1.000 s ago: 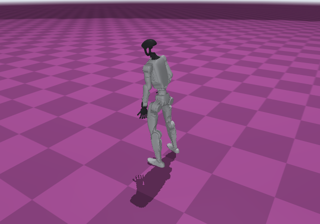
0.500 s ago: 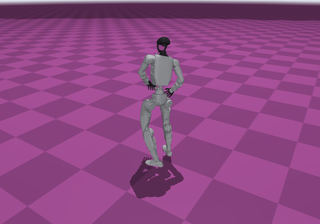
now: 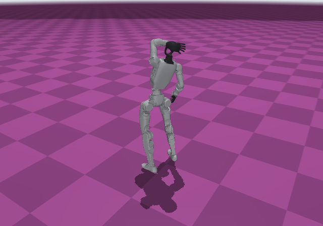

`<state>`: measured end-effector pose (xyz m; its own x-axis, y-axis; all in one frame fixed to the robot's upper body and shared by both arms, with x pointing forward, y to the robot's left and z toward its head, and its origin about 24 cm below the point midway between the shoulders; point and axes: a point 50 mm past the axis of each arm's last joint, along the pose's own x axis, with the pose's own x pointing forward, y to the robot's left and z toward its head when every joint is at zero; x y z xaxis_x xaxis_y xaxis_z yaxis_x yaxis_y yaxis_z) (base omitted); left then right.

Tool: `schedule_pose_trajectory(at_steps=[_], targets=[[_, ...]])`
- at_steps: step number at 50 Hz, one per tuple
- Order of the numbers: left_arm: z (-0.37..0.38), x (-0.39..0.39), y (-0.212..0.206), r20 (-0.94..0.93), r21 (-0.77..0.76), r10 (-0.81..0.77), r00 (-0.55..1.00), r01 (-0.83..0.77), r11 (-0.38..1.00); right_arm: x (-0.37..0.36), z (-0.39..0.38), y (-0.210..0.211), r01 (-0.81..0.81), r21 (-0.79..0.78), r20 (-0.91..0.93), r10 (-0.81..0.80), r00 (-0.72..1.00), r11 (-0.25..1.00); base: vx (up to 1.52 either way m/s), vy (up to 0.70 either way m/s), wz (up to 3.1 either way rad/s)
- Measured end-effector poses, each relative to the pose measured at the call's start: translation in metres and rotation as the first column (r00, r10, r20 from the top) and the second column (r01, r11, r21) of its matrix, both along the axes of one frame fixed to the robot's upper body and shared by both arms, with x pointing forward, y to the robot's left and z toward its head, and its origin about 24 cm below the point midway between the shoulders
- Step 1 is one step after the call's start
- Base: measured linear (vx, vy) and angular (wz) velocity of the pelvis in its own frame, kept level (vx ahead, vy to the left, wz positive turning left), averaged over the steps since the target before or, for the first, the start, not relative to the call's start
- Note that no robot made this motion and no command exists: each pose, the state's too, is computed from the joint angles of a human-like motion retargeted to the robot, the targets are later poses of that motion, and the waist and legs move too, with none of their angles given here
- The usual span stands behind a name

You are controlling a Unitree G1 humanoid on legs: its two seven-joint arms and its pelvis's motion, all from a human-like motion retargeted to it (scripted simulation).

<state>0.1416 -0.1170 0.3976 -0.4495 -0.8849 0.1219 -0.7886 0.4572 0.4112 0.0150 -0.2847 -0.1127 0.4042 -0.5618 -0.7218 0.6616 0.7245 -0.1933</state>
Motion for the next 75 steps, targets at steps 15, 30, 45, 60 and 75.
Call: schedule_pose_trajectory(at_steps=[15,30,45,60,75], targets=[[0.244,-0.081,0.271,0.105,-0.978,-0.456,0.884,0.175,0.113,0.117,0.036,0.028,-0.651,-0.149,0.069,0.664,0.744,0.745,-0.04,0.04,0.41],[-0.164,0.201,0.261,0.013,-0.606,-0.999,-0.048,-0.795,0.030,0.246,0.167,0.193,-0.684,-0.252,0.789,0.554,0.265,0.685,-0.25,0.05,-0.03],[-0.185,0.205,0.209,-0.306,-0.491,-0.939,-0.157,-0.819,0.296,0.290,0.286,0.248,-0.641,-0.428,0.882,0.448,-0.144,0.637,-0.06,-0.02,0.10],[-0.209,0.232,0.189,-0.898,0.206,-0.183,-0.399,-0.751,0.628,0.290,0.252,0.290,-0.747,0.326,0.939,-0.105,0.329,0.579,0.21,-0.05,1.24],[0.149,0.002,0.118,-0.345,-0.767,-0.427,0.836,0.011,0.642,0.123,0.615,0.255,0.186,-0.671,0.080,0.319,-0.945,0.718,0.42,-0.16,2.38]])
